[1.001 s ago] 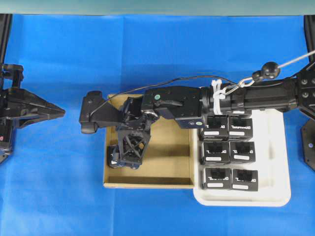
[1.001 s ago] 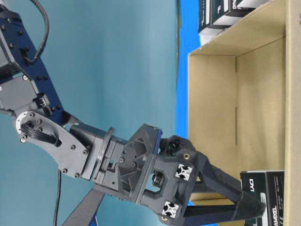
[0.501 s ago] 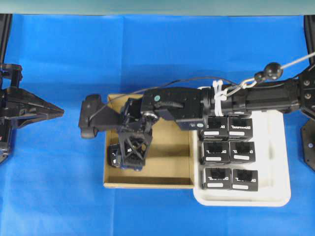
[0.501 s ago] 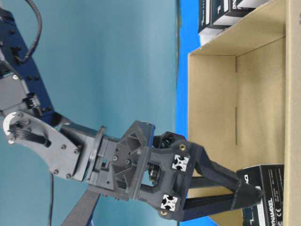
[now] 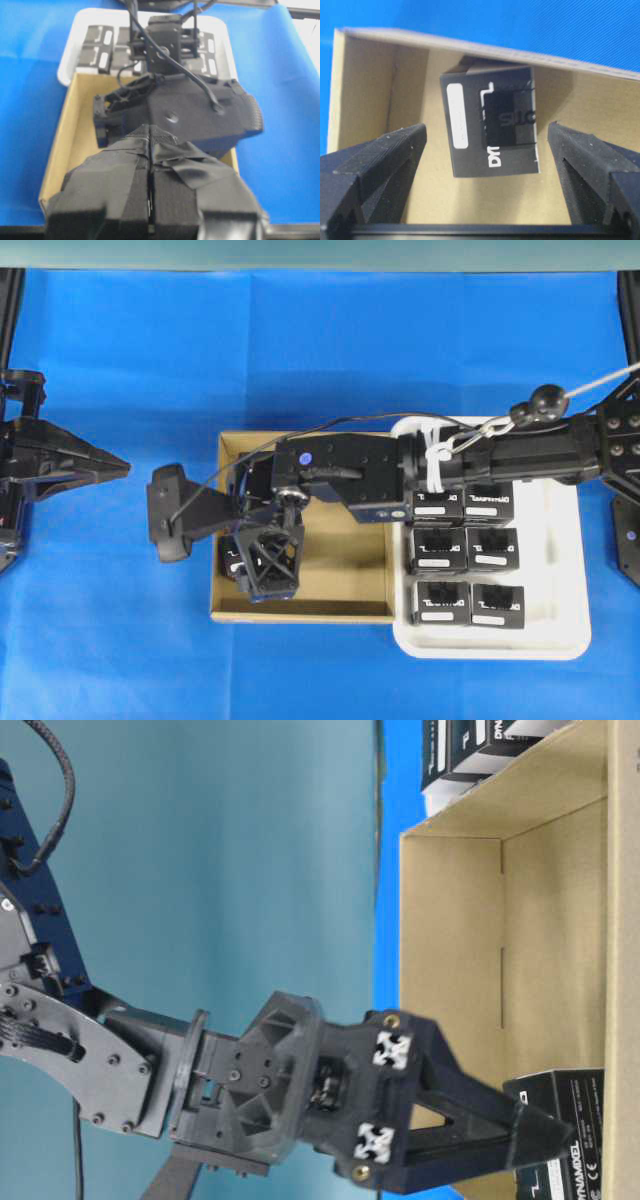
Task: Pick the box from inside the cardboard box.
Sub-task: 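Close the right gripper on the black box and adjust grip, then lift the black box out of the cardboard box with right gripper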
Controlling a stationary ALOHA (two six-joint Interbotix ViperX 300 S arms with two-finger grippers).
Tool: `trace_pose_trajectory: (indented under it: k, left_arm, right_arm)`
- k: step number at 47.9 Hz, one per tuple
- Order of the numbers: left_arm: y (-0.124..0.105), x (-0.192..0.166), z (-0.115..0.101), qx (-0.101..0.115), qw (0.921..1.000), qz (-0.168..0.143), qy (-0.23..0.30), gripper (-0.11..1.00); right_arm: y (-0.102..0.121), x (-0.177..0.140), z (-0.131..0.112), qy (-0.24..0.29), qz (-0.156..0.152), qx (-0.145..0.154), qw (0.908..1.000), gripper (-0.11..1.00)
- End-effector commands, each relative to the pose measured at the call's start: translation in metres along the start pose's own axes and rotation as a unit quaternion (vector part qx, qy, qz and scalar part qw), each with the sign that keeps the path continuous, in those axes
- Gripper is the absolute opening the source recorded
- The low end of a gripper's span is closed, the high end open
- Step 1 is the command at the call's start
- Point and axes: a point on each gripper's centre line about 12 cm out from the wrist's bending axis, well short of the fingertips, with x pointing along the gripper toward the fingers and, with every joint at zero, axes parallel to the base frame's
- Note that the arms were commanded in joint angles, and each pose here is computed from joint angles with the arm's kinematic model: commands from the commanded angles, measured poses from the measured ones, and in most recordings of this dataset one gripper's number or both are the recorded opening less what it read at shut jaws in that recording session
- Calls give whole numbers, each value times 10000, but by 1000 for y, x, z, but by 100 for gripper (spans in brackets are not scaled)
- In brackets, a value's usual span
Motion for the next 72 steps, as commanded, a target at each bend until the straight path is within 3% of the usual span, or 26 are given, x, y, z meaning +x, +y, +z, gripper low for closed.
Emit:
trace_pose_trajectory:
  k: [1,19,35,39,44,48,60,72]
  left_arm:
    - [-1,0,5,24,10000,-11,-76,-7]
    - [0,1,4,17,10000,-9,-46,-7]
    - [0,1,3,15,10000,-1,-31,-7]
    - [0,1,3,15,10000,-1,-31,-7]
    - [0,1,3,17,10000,-9,-30,-7]
    - [0,1,3,17,10000,-9,-30,-7]
    - [0,1,3,17,10000,-9,-30,-7]
    - [0,0,1,17,10000,-2,46,-7]
  right_arm:
    - [1,1,2,-3,-7,-87,10000,100]
    - [11,33,-4,187,42,-373,9991,100]
    - [6,39,-4,100,-18,-187,9998,99]
    - [6,37,-2,48,-29,-84,9999,95]
    - [3,31,1,-16,-46,25,10000,77]
    - [-1,21,3,-79,-71,80,9999,61]
    - [-7,-29,7,-282,-113,156,9994,61]
    - [-3,-92,-12,-30,-39,248,9997,61]
